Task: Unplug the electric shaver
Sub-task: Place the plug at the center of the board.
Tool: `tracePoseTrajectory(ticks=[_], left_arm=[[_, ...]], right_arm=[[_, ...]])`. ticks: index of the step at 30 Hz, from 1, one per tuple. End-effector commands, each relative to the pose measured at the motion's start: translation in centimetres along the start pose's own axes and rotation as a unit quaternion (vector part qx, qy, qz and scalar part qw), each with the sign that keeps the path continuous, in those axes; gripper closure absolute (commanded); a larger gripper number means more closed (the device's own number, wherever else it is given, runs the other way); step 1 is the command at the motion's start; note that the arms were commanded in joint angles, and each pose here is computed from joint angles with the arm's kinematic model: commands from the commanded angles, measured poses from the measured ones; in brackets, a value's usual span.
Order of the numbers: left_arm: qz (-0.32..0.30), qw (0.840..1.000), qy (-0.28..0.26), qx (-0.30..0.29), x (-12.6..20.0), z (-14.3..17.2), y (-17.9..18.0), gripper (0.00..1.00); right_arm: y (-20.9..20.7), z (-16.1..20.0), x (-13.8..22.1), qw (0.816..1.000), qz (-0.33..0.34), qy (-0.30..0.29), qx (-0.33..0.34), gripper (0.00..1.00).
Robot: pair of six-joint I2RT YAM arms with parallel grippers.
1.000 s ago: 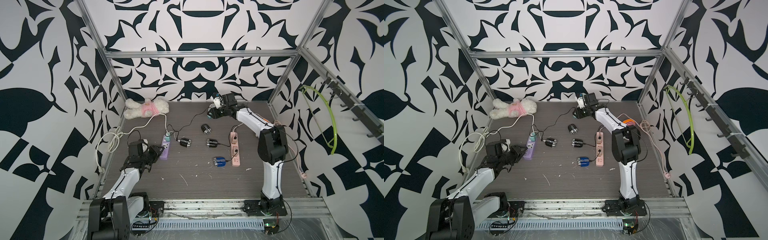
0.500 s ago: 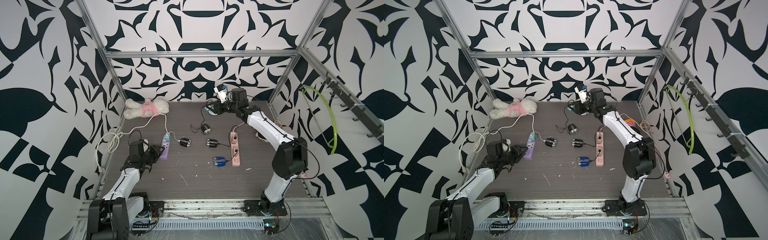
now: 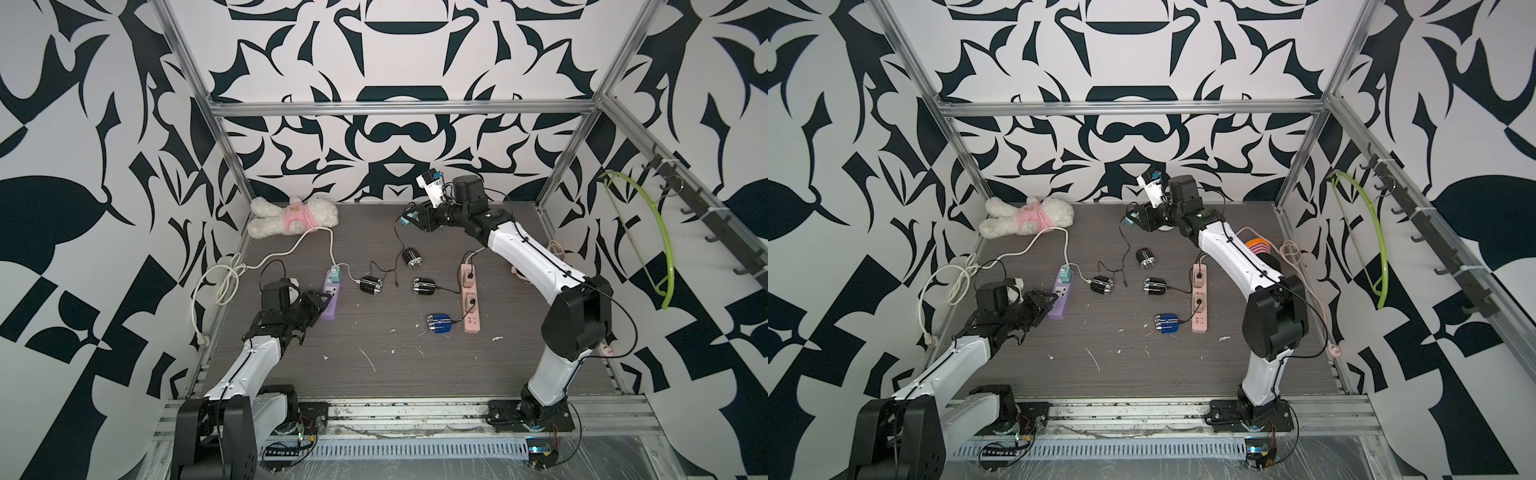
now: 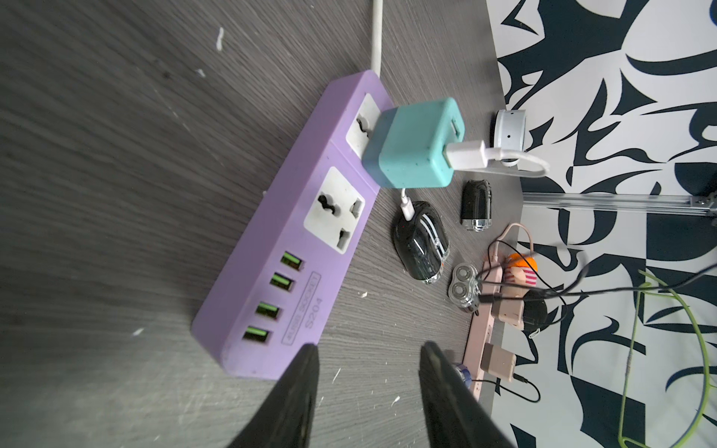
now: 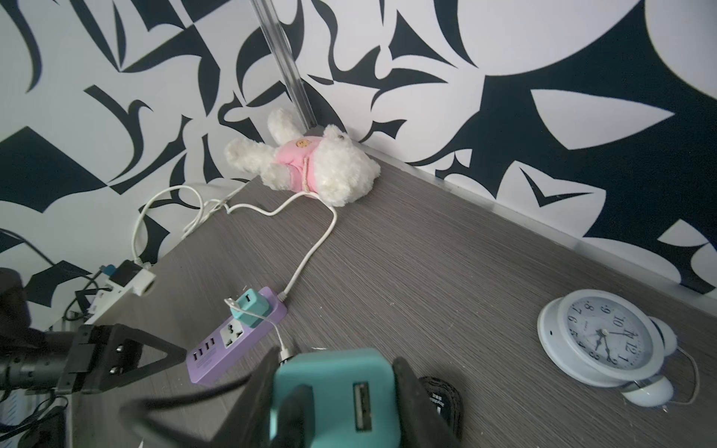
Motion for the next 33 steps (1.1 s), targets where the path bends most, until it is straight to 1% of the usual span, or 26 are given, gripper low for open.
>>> tracePoseTrajectory(ticks=[1,10,15,19,22,26,33], left_arm=[[0.005,1.0,-0.008,-0.011,0.0,-0.8,-0.8,0.53],[0.001,1.0,-0.006,-0.01,-0.1,-0.7,-0.6,0.52],[0.001,1.0,-0.004,-0.01,-0.2,-0.6,-0.6,0.52],[0.0,1.0,-0.005,-0.011,-0.1,-0.6,-0.6,0.5],[0.0,1.0,-0.005,-0.012,-0.2,-0.7,-0.6,0.5],[0.0,1.0,-0.003,-0.013,-0.3,-0.7,-0.6,0.49],[0.002,1.0,-0.003,-0.016,-0.6,-0.9,-0.7,0.49]], right_arm=[[0.1,-1.9,0.3,1.0,0.009,-0.021,0.016,1.0],[-1.9,-0.6,-2.5,1.0,0.016,0.004,0.002,1.0],[-4.1,1.0,-4.3,0.999,0.034,0.024,-0.012,1.0],[-6.7,1.8,-4.9,0.997,0.061,0.036,-0.037,1.0],[-9.1,2.8,-4.9,0.992,0.097,0.055,-0.063,1.0],[-12.4,4.5,-4.3,0.981,0.144,0.085,-0.102,1.0],[-15.3,8.1,-4.3,0.96,0.176,0.151,-0.159,1.0]])
Point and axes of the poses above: each gripper's point midway between its finger pads, its own x axis back along the fingers, its own y axis along the line the jaws close on, z = x × y, the point moved 1 cm from there along x, back along the fingers, and after that the axes turned 10 degrees about -x, right-handed, at the moved point
